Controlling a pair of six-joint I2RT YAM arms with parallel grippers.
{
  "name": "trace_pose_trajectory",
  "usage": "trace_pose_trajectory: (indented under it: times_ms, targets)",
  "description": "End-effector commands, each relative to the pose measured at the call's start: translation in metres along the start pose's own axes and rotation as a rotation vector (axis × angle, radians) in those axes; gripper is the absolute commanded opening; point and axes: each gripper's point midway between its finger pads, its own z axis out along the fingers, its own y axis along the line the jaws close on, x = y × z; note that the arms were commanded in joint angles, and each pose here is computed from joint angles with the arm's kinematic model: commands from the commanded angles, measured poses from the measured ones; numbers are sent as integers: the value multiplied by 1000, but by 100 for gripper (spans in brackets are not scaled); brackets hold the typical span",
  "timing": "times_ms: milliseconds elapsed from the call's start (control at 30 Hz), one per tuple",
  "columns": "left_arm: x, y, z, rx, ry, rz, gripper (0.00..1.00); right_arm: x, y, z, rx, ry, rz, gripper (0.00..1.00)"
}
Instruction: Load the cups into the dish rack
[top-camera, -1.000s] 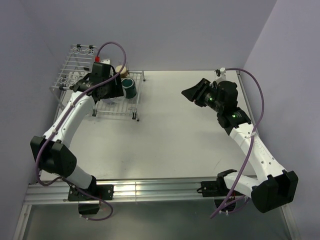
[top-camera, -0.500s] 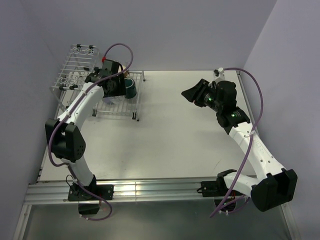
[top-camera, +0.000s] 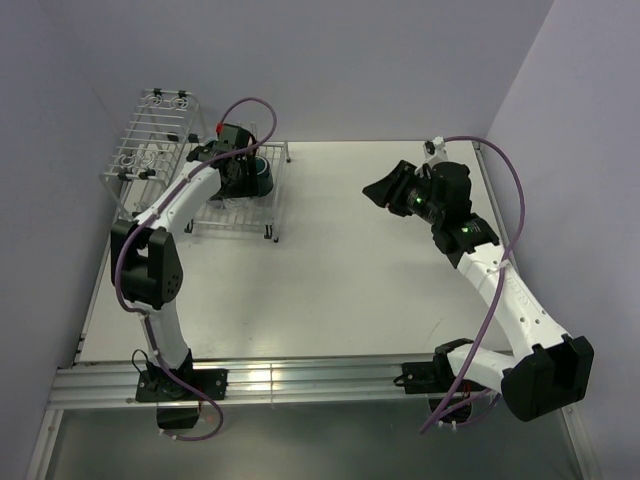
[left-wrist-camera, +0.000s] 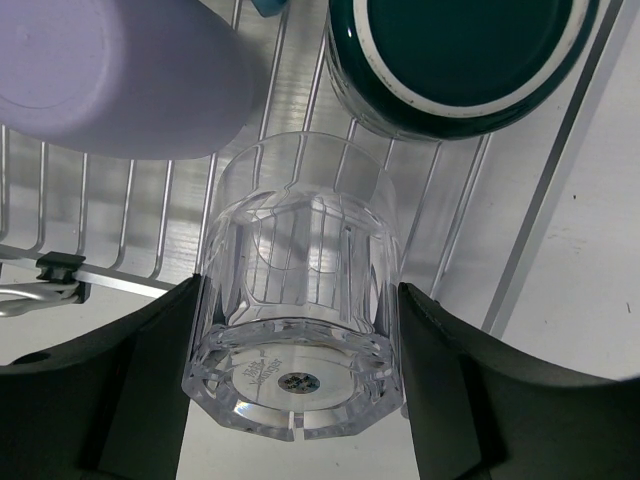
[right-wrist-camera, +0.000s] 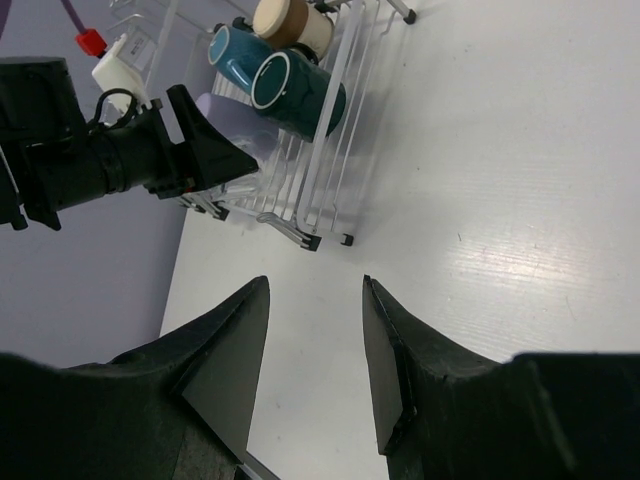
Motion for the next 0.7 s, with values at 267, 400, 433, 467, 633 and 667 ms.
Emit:
trace_pose_trajectory:
  times_ms: [267,400,433,467,633,667]
  targets:
    - [-11,-5,6,-1,-33,-2,14,-2,-1,1,-3,-3,-24,50]
    - [-8,-6,11,-3,-19,2,25,-1,-2,2,-2,0,-20,50]
    - [-8,-7,12,-1,-21,0,30,0,-2,2,-3,3,-21,50]
    - [-7,-7,12,2,-20,0,32,0,-2,2,-5,4,-21,50]
    - [-3,-5,17,-12,-9,7,58,1,-3,1,-1,3,-19,50]
    - [-2,-4,18,-15,-6,8,61,1,-3,2,-2,5,-20,50]
